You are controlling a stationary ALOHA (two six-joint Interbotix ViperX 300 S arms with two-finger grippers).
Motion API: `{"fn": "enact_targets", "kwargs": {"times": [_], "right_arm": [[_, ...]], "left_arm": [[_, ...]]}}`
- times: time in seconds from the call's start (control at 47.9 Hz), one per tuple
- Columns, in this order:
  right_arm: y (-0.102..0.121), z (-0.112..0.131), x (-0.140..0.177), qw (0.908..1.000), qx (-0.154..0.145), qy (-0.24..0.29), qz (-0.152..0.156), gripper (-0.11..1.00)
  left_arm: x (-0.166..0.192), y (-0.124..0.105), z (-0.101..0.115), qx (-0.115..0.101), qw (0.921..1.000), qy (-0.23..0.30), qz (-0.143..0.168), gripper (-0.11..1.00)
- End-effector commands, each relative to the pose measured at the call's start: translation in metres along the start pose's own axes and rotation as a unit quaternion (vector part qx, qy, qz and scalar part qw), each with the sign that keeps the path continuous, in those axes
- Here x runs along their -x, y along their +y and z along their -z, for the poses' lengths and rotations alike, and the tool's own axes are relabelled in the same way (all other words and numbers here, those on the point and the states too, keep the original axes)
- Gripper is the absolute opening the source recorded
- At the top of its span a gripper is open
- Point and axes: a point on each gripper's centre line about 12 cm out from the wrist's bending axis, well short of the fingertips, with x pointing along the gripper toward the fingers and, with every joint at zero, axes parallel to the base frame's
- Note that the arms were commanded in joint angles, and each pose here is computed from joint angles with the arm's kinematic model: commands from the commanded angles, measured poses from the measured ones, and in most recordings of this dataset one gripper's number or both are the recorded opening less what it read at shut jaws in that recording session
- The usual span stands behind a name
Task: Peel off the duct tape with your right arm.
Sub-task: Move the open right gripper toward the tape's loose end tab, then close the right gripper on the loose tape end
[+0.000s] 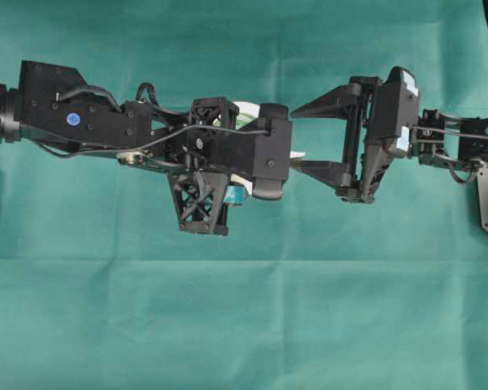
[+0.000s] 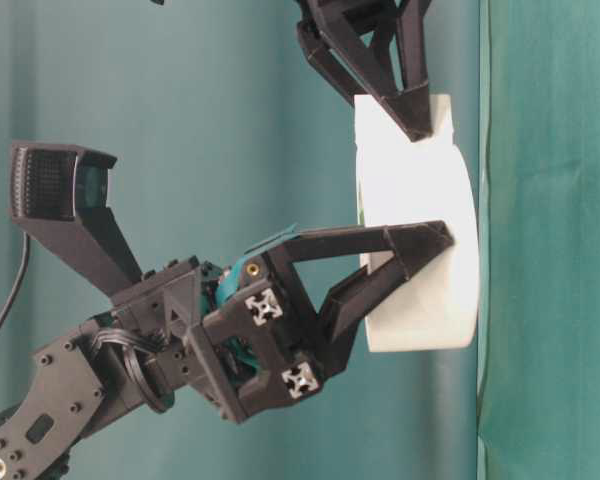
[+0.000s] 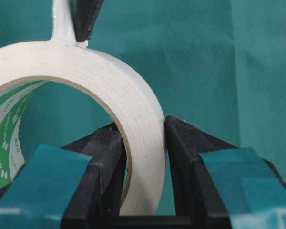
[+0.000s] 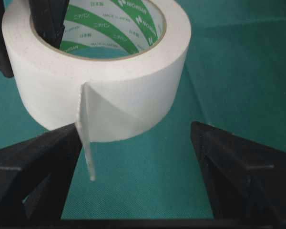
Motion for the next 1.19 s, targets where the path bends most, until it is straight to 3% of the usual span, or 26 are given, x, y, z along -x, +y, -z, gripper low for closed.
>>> {"fn": "enact_targets", "kwargs": {"times": [0.0,0.376,0.459,0.606,0.731,1.169], "right_arm": [[0.000,-0.008,0.000,0.9999,-0.003,-0.017,0.000,0.49],[0.003,-0.008,0.000,0.9998,-0.002,-0.017,-0.004,0.48],[0.004,-0.007,0.000,0.9999,-0.001,-0.016,-0.006,0.41],[0.005,-0.006,0.000,0.9999,0.000,-0.013,-0.008,0.10],[0.006,-0.004,0.001,0.9999,0.002,-0.010,-0.009,-0.05],[0.015,0.002,0.010,0.9995,0.011,-0.015,-0.027,-0.09]], "left_arm": [[0.020,0.001,-0.014,-0.002,0.9995,-0.032,-0.003,0.23],[0.020,0.001,-0.014,-0.002,0.9995,-0.032,-0.003,0.23],[0.020,0.001,-0.014,-0.002,0.9995,-0.032,-0.003,0.23],[0.021,0.001,-0.015,-0.002,0.9995,-0.033,-0.004,0.23],[0.021,0.001,-0.015,-0.002,0.9995,-0.033,-0.004,0.23],[0.019,0.001,-0.014,-0.002,0.9995,-0.030,-0.003,0.23]]}}
